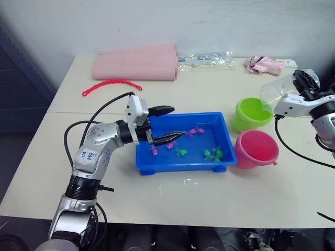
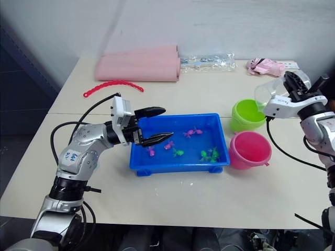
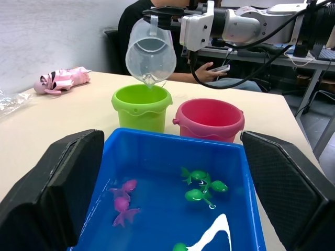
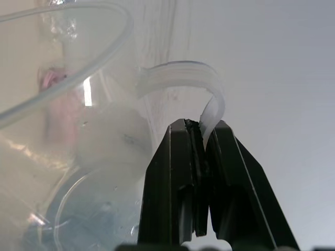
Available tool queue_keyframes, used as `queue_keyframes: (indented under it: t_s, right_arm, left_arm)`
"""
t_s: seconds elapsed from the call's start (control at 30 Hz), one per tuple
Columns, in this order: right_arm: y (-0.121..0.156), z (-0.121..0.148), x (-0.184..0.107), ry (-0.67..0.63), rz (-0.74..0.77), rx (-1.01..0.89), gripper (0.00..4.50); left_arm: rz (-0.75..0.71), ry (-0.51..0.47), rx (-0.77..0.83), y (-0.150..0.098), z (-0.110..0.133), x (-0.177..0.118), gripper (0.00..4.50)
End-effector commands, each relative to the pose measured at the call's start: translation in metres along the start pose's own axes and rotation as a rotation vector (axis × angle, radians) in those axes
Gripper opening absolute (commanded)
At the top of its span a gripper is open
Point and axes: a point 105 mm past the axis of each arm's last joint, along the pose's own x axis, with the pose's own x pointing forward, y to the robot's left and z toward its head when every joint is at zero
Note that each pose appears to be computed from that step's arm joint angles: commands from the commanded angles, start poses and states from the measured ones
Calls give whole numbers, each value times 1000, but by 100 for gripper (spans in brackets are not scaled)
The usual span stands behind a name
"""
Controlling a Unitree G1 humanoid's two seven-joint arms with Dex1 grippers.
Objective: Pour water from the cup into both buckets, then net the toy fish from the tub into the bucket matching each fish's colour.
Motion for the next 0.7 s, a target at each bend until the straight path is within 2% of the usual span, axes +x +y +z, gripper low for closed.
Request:
queue_keyframes:
  t_s: [0.03, 0.1, 0.17, 0.2, 0.3, 0.37, 0.47, 0.53, 0.7]
  right_arm:
    - [-19, -24, -6, 96, -90, 160, 9]
    - [-20, -35, -11, 164, -139, 328, 9]
    - [-12, -50, -15, 249, -143, 504, 9]
    - [-4, -56, -19, 290, -133, 667, 9]
    - [19, -71, -32, 381, -110, 1068, 9]
    - [27, -82, -45, 437, -120, 1237, 9]
    - [35, -100, -67, 548, -158, 1409, 9]
    - [45, -118, -97, 656, -248, 1482, 9]
    - [77, -121, -142, 797, -380, 1555, 9]
  left_arm:
    - [-6, -10, 17, -2, 3, -6, 450]
    - [-4, -24, -9, -1, 5, -9, 450]
    - [-14, -92, -66, -2, 15, -11, 450]
    - [-27, -102, -67, -3, 20, -12, 450]
    - [-79, -63, -50, -8, 23, -18, 450]
    - [-127, -26, -34, -14, 25, -20, 450]
    - [-173, -32, -22, -22, 35, -20, 450]
    - [-234, -33, -5, -35, 41, -16, 450]
    - [-274, -49, -14, -50, 43, -9, 450]
